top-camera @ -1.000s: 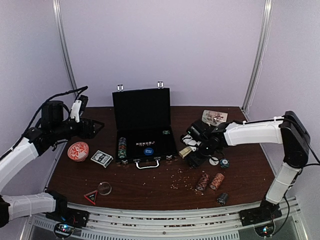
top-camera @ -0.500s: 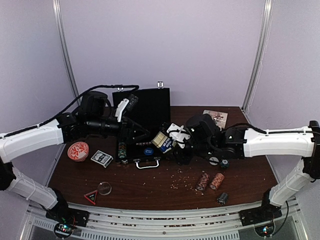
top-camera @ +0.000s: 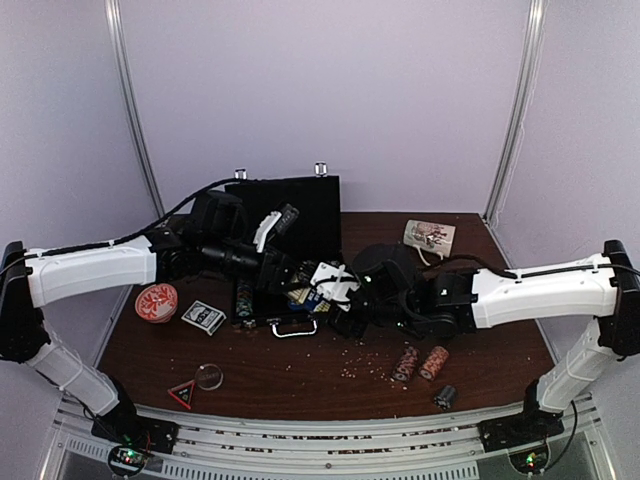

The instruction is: Pack up texas hold em set

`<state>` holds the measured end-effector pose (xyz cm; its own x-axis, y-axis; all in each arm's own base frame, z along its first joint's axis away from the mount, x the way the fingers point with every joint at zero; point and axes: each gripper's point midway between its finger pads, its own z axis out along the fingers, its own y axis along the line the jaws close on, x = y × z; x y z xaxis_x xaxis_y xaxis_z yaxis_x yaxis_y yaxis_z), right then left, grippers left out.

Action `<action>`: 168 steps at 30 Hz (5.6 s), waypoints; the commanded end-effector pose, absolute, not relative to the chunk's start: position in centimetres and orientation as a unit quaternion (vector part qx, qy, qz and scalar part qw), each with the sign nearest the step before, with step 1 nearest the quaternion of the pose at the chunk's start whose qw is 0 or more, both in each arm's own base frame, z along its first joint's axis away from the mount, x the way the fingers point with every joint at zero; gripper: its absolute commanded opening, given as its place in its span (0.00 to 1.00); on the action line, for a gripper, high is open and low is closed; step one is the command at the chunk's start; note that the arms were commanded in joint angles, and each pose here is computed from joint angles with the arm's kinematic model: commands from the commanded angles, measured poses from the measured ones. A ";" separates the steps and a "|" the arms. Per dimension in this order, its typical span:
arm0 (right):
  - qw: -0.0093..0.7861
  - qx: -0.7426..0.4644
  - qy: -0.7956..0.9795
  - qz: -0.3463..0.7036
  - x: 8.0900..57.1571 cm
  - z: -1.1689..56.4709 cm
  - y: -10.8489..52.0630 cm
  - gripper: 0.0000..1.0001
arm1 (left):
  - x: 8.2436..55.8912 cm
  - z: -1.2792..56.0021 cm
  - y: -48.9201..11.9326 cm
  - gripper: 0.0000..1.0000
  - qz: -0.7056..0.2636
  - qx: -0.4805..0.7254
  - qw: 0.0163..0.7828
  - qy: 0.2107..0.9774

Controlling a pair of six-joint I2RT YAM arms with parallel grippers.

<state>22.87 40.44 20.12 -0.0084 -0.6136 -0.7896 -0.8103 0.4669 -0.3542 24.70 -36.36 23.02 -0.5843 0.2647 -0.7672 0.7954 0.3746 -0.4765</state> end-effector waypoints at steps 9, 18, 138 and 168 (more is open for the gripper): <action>0.576 -0.453 0.675 0.081 23.6 23.6 40.5 0.65 | 23.8 26.7 -37.3 0.05 -0.492 0.361 0.327 0.722; 0.586 -0.334 0.685 0.275 23.2 26.0 40.3 0.95 | 26.9 30.2 -32.2 0.00 -0.485 0.303 0.430 0.698; 0.264 -0.315 0.876 0.251 36.1 6.8 46.7 0.45 | 30.3 30.9 -24.7 0.79 -0.310 0.208 0.558 0.741; 0.426 -0.235 0.856 0.174 36.9 16.5 39.9 0.59 | 30.6 31.9 -22.5 0.78 -0.268 0.182 0.590 0.740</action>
<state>36.52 42.03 10.58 -0.5985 -0.3603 -0.7155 -0.6089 0.7850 0.1140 30.43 -23.70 28.53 -0.3356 -0.0082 -0.9420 0.6029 0.7664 -0.2215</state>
